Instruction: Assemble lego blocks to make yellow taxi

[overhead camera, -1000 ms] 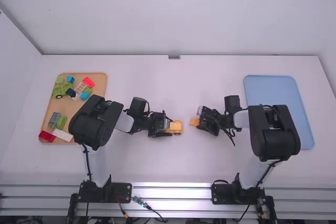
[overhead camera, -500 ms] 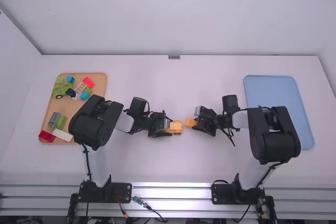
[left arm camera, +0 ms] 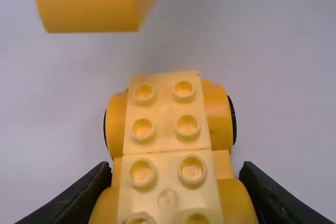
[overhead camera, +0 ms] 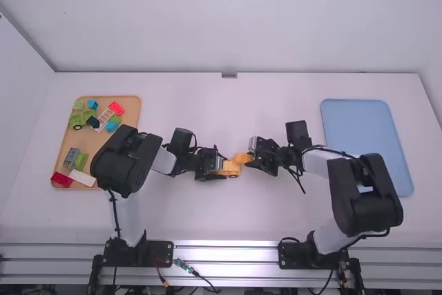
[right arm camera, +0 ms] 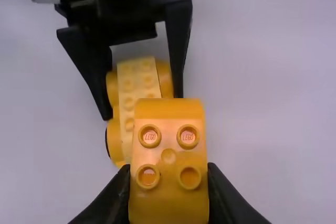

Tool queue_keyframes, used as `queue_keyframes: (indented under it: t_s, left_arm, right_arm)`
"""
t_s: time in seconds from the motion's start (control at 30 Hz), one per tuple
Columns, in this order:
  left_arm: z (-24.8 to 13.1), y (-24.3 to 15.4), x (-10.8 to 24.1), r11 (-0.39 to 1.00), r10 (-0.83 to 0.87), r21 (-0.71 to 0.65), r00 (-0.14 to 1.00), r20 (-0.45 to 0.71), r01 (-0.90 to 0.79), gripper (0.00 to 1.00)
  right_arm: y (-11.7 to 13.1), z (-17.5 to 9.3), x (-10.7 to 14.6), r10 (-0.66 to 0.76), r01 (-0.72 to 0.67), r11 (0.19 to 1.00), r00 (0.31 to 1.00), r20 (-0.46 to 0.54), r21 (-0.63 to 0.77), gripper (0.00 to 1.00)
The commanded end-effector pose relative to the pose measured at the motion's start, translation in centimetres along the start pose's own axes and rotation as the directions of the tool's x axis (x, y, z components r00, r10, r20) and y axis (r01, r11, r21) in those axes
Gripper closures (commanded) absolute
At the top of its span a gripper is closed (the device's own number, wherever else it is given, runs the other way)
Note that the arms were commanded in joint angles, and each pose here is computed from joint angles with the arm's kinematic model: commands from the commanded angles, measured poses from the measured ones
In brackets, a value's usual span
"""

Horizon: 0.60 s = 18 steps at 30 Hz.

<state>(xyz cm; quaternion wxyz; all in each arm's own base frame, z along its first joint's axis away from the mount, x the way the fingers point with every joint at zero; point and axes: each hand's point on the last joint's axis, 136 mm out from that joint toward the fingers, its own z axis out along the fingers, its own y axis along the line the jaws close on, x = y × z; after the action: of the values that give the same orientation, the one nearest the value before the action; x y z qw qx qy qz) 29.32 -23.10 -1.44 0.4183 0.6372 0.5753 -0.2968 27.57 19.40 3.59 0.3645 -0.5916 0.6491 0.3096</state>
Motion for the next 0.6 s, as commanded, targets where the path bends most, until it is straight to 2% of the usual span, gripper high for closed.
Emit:
queue_keyframes:
  t_s: [0.0, 0.3, 0.57]
  left_arm:
    - [-0.1, 0.0, 1.9, 1.0, -0.015, -0.024, 0.997, -0.073, 0.013, 0.78]
    - [-0.1, 0.1, 1.9, 1.0, -0.005, -0.026, 0.997, -0.072, 0.003, 0.78]
    - [-0.1, 0.1, 1.9, 1.0, -0.005, -0.025, 0.997, -0.073, 0.003, 0.79]
  right_arm:
    - [0.7, 0.4, -1.0, -0.016, 0.016, 1.0, 1.0, 0.017, -0.024, 0.92]
    - [1.9, 1.9, -2.1, -0.051, 0.052, 0.996, 0.998, 0.023, -0.065, 1.0]
    - [1.8, 2.6, -2.1, -0.064, 0.063, 0.997, 0.998, -0.01, -0.051, 1.0]
